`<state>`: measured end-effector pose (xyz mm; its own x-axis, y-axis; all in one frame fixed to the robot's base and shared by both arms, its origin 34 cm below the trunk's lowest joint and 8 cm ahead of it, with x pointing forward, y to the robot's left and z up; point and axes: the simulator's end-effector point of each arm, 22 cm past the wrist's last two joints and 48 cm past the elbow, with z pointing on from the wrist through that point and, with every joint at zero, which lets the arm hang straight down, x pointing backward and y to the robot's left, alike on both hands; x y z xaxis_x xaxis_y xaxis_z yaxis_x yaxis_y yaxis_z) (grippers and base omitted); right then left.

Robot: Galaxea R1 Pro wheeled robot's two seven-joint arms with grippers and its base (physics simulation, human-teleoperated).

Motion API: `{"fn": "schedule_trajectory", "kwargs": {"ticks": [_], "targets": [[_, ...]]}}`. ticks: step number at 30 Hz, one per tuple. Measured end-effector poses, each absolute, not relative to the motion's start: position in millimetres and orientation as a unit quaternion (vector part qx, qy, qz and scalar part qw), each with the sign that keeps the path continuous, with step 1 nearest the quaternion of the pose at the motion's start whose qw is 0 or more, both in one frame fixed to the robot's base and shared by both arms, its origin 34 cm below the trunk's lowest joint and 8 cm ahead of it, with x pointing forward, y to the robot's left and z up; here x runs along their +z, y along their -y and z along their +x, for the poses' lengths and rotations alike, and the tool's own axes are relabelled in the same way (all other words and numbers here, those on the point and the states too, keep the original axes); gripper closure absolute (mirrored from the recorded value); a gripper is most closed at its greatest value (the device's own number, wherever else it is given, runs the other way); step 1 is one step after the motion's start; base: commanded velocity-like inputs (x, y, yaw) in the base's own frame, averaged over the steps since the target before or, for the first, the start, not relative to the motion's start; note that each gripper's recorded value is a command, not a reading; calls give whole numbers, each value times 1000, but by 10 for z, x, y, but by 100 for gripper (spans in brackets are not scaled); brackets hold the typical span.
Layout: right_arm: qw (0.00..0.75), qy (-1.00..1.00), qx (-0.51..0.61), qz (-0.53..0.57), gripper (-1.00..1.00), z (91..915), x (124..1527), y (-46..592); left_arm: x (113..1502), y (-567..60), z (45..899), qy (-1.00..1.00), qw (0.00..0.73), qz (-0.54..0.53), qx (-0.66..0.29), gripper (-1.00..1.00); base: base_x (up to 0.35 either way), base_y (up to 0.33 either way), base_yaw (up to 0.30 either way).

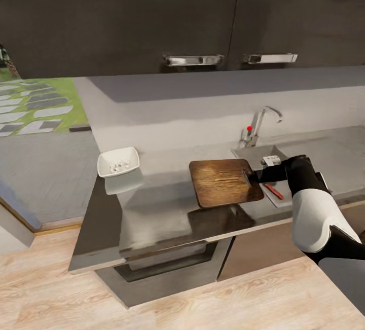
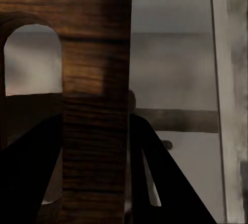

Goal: In the kitchen, take the Vidalia onion out of the sink, dice it on the chopping board with the paring knife, put the diced onion into the bowl on the countertop, then place both the paring knife and the chopping board into the sink.

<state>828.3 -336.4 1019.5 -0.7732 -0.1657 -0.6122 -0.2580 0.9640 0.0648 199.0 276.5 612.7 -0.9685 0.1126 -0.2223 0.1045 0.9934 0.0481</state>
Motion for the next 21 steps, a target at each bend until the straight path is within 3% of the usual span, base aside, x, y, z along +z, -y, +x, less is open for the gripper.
{"fn": "schedule_trajectory", "kwargs": {"ticks": [10, 21], "targets": [[318, -938, 73, -114, 100, 8285, 10197, 3346, 6128, -2768, 1992, -992, 113, 55, 18, -100, 113, -325, -6], [318, -938, 73, -115, 100, 8287, 10198, 3335, 6129, -2775, 1993, -992, 114, 55, 18, -100, 219, -259, 0]]}}
